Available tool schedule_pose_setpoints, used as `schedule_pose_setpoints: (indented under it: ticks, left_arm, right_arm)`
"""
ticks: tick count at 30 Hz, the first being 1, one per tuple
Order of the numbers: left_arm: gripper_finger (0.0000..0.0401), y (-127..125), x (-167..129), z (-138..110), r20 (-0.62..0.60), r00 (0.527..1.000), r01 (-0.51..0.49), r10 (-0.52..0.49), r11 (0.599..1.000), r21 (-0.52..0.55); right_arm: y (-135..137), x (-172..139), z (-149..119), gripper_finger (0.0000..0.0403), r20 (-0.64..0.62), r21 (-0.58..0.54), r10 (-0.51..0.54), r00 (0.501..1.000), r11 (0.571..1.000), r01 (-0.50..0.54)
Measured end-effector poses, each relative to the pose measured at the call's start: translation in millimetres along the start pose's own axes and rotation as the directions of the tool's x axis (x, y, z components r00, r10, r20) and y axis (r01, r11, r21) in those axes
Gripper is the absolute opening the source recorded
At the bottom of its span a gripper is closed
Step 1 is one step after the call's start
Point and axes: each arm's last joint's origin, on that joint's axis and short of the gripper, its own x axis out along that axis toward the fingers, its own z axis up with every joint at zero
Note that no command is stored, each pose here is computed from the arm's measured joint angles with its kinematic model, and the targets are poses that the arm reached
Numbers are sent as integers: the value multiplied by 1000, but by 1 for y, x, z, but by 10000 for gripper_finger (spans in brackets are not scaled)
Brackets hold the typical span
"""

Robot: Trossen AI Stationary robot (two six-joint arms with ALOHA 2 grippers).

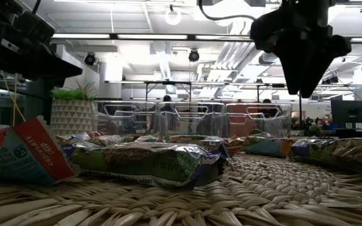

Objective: Pick and place Granola Bars by type
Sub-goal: Put the yellow granola bar into the middle transparent bin

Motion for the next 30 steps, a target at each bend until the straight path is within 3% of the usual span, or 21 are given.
schedule_pose_setpoints:
  ticks: [6, 18, 30]
  left_arm:
    - [1, 0, 0, 0, 0, 1000, 0, 0, 1000, 0]
    - [1, 0, 0, 0, 0, 1000, 1, -1, 1000, 0]
    - [1, 0, 0, 0, 0, 1000, 0, 0, 1000, 0]
  right_arm:
    - [7, 15, -3, 179, -9, 3, -49, 999, 999, 49]
    - [22, 53, -3, 182, -42, -5, -115, 992, 993, 115]
    - [22, 56, -1, 182, 0, 10, -138, 990, 990, 138]
